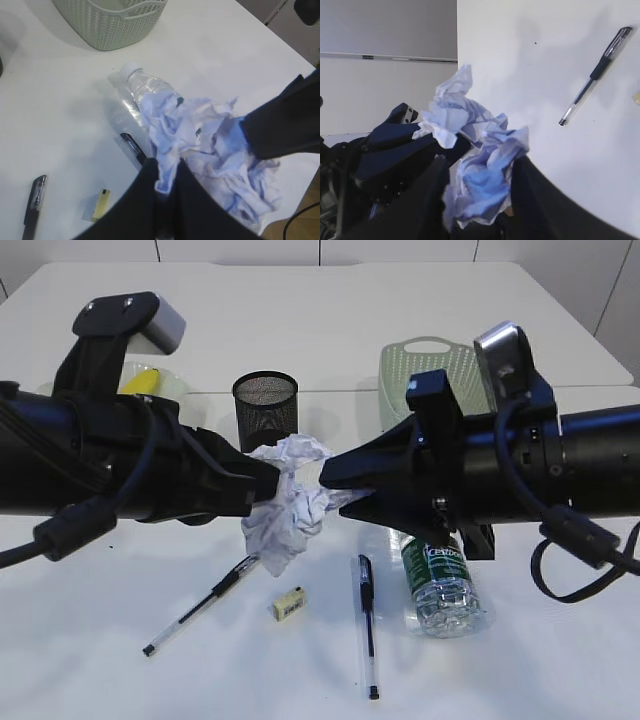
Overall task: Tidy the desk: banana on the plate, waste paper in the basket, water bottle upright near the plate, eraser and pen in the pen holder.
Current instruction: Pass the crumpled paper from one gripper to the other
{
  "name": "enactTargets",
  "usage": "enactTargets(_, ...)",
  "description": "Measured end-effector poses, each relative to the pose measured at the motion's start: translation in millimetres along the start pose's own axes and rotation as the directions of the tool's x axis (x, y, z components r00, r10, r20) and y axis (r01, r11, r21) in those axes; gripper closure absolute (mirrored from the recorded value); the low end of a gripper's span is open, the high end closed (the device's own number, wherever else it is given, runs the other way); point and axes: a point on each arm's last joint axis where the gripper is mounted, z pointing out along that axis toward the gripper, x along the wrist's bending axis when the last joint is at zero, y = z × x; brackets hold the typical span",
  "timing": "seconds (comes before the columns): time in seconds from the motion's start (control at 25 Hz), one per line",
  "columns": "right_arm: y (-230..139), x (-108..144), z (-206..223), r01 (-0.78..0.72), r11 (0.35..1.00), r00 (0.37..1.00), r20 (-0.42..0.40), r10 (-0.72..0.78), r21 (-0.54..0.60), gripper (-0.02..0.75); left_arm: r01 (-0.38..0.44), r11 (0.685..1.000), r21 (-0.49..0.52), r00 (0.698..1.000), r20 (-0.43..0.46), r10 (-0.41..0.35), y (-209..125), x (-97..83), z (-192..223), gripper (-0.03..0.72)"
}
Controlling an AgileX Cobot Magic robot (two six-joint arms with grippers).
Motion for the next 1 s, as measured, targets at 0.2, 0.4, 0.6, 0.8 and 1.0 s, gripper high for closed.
enactTargets(0.2, 0.8, -3.1, 4.3, -0.005, 1.0, 1.0, -0.012, 0.005, 0.02, 0.619, 0.0, 1.0, 0.006, 1.0, 0.006, 0.0, -0.5, -0.6, 0.0, 0.669)
enactTargets(0.4, -0.8, -0.8, 4.1, 0.034, 0.999, 0.999, -0.039, -0.033, 0.037, 0.724, 0.0, 1.0, 0.006, 1.0, 0.006, 0.0, -0.5, -0.6, 0.0, 0.656)
enactTargets(0.6, -1.3, -0.3, 4.1, 0.044, 0.998, 0.998, -0.045, -0.042, 0.042, 0.729, 0.0, 1.0, -0.001, 1.0, -0.001, 0.0, 0.1, 0.1, 0.0, 0.478)
enactTargets(0.8, -1.7, 0.1, 4.1, 0.065, 0.997, 0.997, -0.051, -0.062, 0.045, 0.729, 0.0, 1.0, -0.007, 1.0, -0.008, 0.0, 0.6, 0.7, 0.0, 0.197)
enactTargets(1.0, -1.9, 0.2, 4.1, 0.075, 0.996, 0.996, -0.053, -0.073, 0.045, 0.729, -0.002, 0.999, -0.045, 0.999, -0.041, 0.0, 4.6, 3.2, -2.3, 0.122)
